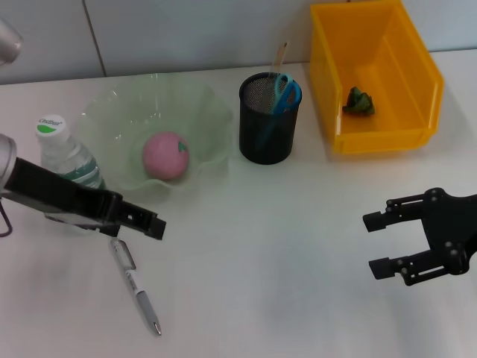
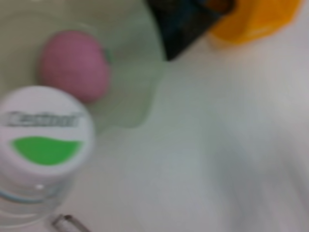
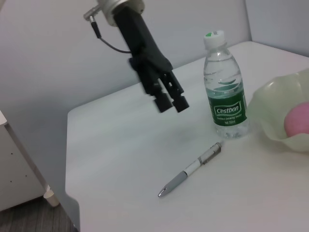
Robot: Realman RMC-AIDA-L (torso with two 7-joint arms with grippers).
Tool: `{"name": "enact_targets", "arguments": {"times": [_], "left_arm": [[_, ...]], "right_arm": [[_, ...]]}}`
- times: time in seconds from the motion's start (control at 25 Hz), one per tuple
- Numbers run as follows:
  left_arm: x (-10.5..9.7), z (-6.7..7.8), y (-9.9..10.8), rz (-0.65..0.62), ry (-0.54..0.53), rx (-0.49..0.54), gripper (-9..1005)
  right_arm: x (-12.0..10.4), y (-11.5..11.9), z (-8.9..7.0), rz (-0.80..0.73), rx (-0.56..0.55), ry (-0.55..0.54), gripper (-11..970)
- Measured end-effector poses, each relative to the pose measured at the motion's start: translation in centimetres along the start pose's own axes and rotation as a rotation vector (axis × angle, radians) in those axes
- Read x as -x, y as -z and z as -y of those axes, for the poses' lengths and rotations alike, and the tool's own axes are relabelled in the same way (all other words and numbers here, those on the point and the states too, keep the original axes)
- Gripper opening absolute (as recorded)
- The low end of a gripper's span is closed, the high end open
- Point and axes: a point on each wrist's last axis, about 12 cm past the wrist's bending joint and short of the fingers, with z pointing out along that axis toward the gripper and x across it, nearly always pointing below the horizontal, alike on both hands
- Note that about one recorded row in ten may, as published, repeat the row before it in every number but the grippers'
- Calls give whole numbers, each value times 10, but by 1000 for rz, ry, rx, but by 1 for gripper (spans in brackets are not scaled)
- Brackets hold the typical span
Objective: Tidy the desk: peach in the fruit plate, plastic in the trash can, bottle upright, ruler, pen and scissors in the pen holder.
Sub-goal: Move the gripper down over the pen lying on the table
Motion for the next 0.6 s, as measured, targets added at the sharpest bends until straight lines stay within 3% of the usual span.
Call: {"name": "enact_targets", "arguments": {"times": [0.24,0.48,0.6], "left_arm": [[4,0,-18,-67,24,1,862],[5,-3,-19,-63,2,13,862],[7,4,-15,-68,-150,-30,861]], "right_arm": [[0,0,1,-21,-3,10,766],[-1,-1,1,-30,2,9,766],[-2,-1,1,-36,6,-2,766]]}}
